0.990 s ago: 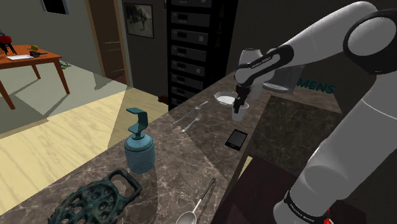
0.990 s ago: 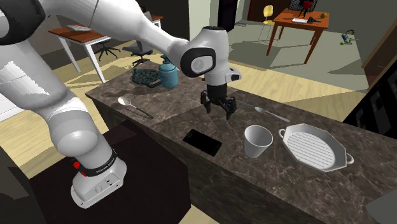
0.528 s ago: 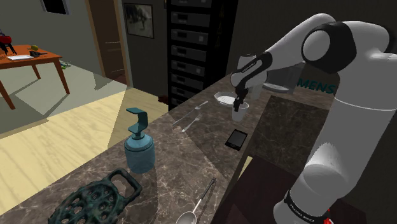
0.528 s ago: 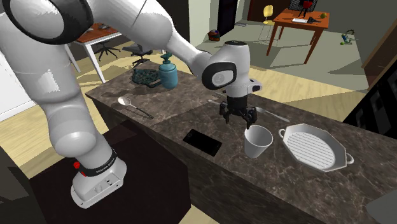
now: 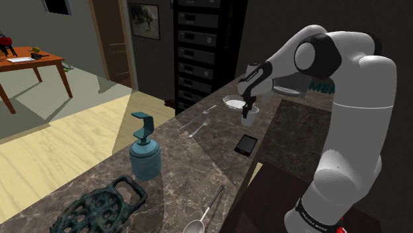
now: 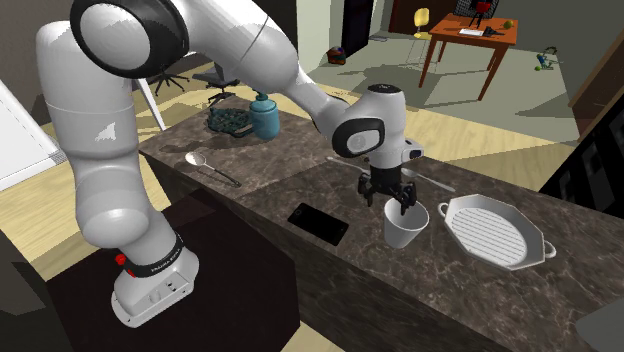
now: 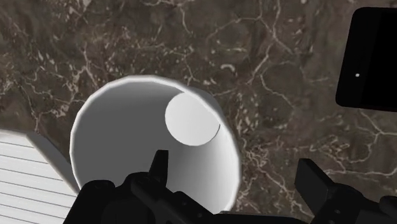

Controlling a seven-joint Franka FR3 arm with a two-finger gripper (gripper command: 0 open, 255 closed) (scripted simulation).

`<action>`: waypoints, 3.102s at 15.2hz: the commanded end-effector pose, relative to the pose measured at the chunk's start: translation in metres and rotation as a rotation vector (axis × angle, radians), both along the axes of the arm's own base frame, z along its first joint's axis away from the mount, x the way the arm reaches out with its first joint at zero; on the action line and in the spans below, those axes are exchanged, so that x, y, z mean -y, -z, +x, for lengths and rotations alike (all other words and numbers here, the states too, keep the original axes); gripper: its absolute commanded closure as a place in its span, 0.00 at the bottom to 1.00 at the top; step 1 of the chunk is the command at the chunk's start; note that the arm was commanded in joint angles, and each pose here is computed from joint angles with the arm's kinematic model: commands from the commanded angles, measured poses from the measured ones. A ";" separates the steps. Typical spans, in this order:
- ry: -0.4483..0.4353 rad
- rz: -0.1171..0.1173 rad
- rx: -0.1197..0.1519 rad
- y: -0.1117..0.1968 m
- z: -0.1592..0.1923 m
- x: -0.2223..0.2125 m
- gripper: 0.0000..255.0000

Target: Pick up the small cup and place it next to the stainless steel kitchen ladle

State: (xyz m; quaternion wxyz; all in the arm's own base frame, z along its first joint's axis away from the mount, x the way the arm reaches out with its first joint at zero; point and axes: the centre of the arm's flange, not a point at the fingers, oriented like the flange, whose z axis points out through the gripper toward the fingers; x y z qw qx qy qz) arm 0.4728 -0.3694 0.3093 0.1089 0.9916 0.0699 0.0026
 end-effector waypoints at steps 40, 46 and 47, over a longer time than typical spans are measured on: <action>0.000 0.000 0.000 -0.088 -0.001 0.004 1.00; 0.000 0.000 0.000 -0.119 -0.001 0.004 1.00; 0.000 0.000 0.000 -0.124 -0.001 0.004 1.00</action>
